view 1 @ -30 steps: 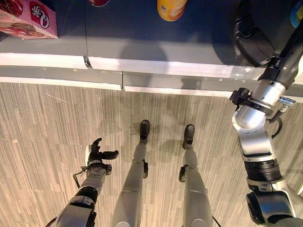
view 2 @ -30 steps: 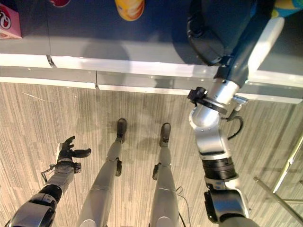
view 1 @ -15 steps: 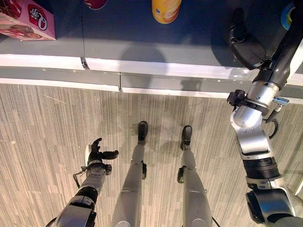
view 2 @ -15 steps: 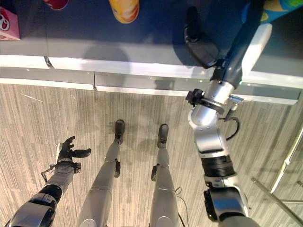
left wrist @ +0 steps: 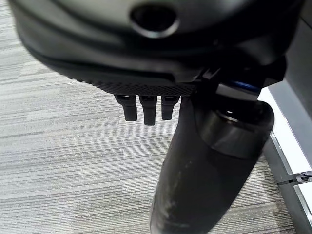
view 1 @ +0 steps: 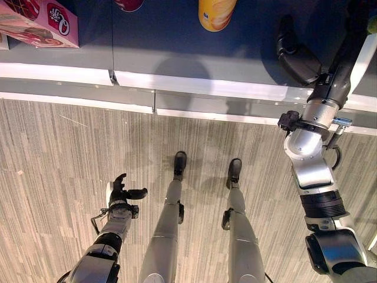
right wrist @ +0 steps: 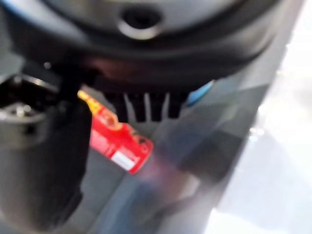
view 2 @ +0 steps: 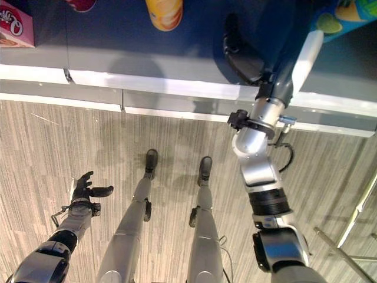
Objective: Put the goods on the table back onto the shelves and tidy them up.
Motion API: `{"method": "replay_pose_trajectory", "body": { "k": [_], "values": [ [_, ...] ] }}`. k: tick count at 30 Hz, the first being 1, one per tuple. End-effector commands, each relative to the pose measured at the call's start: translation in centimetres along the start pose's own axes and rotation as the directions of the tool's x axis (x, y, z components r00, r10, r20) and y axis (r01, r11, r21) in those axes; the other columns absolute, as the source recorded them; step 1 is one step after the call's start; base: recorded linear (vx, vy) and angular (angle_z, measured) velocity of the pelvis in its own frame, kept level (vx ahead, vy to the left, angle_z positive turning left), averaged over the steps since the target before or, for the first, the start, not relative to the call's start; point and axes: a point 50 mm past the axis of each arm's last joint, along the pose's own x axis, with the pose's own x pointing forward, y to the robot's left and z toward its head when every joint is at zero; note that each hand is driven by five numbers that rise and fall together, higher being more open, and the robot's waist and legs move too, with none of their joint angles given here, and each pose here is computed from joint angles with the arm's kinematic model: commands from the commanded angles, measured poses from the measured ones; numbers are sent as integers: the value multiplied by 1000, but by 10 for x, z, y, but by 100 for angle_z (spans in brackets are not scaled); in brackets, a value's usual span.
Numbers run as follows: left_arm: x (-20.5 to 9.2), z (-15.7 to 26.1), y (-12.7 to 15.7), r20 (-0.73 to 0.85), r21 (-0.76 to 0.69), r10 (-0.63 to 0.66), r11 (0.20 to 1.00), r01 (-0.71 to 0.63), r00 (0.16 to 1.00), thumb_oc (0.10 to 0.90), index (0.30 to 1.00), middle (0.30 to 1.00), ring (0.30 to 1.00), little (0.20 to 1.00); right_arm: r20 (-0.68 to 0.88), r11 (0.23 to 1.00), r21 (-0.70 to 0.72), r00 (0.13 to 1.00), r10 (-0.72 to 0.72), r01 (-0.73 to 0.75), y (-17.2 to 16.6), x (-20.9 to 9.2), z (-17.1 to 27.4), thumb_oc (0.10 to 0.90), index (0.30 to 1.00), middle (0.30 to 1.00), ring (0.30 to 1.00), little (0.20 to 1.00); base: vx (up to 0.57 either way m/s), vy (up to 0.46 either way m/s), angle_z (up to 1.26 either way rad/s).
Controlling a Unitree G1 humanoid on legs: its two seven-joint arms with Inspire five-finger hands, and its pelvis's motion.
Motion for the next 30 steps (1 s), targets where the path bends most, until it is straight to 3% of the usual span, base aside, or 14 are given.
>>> {"method": "replay_pose_trajectory", "body": {
  "k": [1,21,30],
  "values": [
    [-13,-61,25,-182,76,75,995,-62,980,800,900,900,900,900,105,997,25,991,-78,76,-13,14,14,800,900,900,900,900,0,0,0],
    [-16,-69,27,-202,70,71,996,-58,977,800,900,900,900,900,17,997,-13,997,-72,73,-7,29,-1,800,900,900,900,900,0,0,0],
    [-17,-72,26,-209,82,63,996,-47,976,800,900,900,900,900,-32,998,-47,998,-54,53,-5,21,-13,800,900,900,900,900,4,-3,1]
  ]
}}
